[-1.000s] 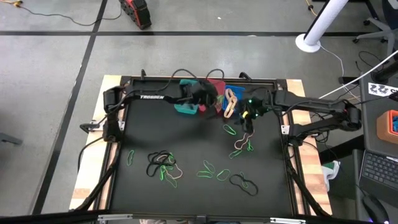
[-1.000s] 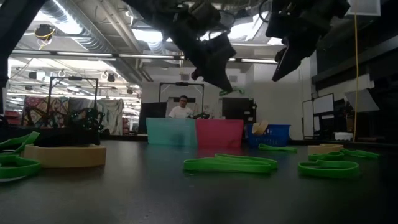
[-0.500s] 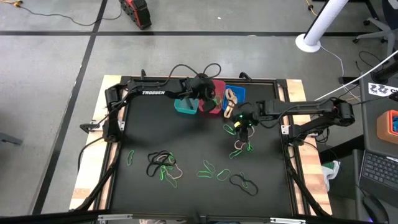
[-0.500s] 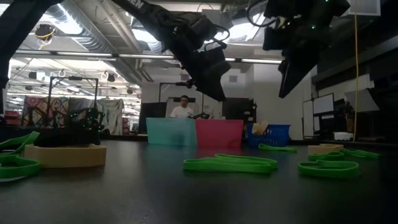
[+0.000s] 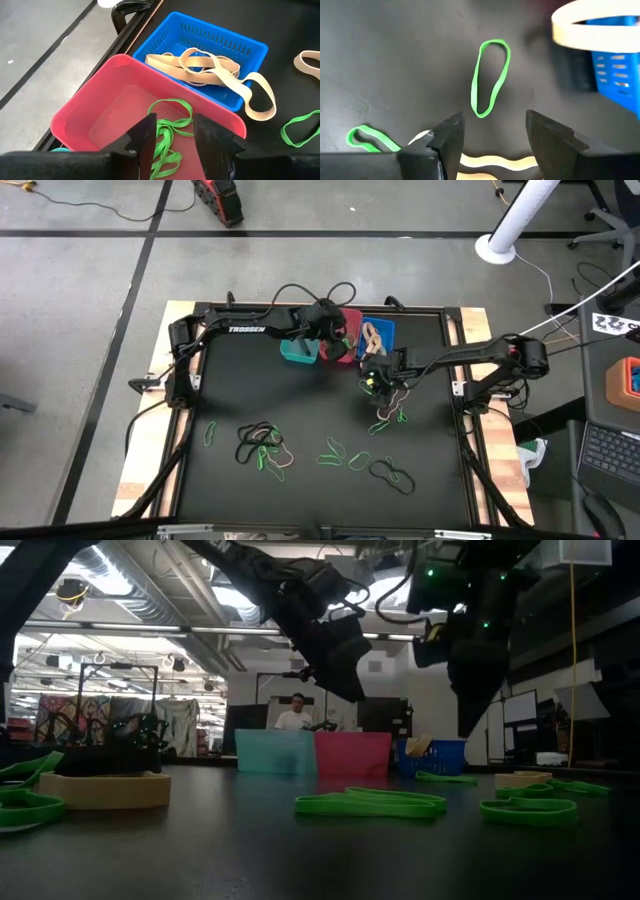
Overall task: Sort rubber bands into baskets
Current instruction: Put the green rubber band into the pink bin
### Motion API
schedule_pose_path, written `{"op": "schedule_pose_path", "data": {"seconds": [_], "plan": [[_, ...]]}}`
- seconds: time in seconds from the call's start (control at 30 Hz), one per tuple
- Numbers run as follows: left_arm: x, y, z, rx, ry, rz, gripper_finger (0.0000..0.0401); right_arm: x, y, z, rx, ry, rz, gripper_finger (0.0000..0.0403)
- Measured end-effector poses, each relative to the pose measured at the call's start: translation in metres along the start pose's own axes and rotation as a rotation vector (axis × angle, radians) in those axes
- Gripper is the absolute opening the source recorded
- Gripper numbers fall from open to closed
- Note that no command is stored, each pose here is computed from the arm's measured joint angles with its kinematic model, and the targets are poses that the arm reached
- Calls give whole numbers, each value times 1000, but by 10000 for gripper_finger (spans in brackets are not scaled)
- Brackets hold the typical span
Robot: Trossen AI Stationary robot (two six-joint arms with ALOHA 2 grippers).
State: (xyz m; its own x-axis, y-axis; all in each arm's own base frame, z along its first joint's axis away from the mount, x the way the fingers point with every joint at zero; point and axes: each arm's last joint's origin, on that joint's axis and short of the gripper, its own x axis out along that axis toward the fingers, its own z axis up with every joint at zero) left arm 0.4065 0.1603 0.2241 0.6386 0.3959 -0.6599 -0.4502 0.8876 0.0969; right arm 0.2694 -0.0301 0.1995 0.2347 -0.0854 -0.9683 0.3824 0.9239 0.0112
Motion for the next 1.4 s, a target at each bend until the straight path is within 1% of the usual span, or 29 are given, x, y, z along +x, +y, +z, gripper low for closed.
{"op": "schedule_pose_path", "data": {"seconds": [0.23, 0.33, 0.4, 0.7, 1.0, 1.2, 1.4], "plan": [[0, 0, 0, -3, 0, 0, 127, 19, 2, 1, -6, 66, -18, 209], [0, 0, 0, -3, 0, 0, 127, 26, 3, 1, -6, 99, 11, 209], [0, 0, 0, -4, 0, 0, 127, 30, 4, 2, -6, 109, 26, 209], [0, 0, 0, -5, 0, 0, 127, 46, 6, 4, -36, 135, 19, 209], [0, 0, 0, -5, 0, 0, 127, 50, 7, 9, -64, 94, 19, 209], [0, 0, 0, -7, 0, 0, 127, 52, 4, 9, -88, 68, -37, 209], [0, 0, 0, -9, 0, 0, 127, 58, 0, 4, -75, 65, -20, 209]]}}
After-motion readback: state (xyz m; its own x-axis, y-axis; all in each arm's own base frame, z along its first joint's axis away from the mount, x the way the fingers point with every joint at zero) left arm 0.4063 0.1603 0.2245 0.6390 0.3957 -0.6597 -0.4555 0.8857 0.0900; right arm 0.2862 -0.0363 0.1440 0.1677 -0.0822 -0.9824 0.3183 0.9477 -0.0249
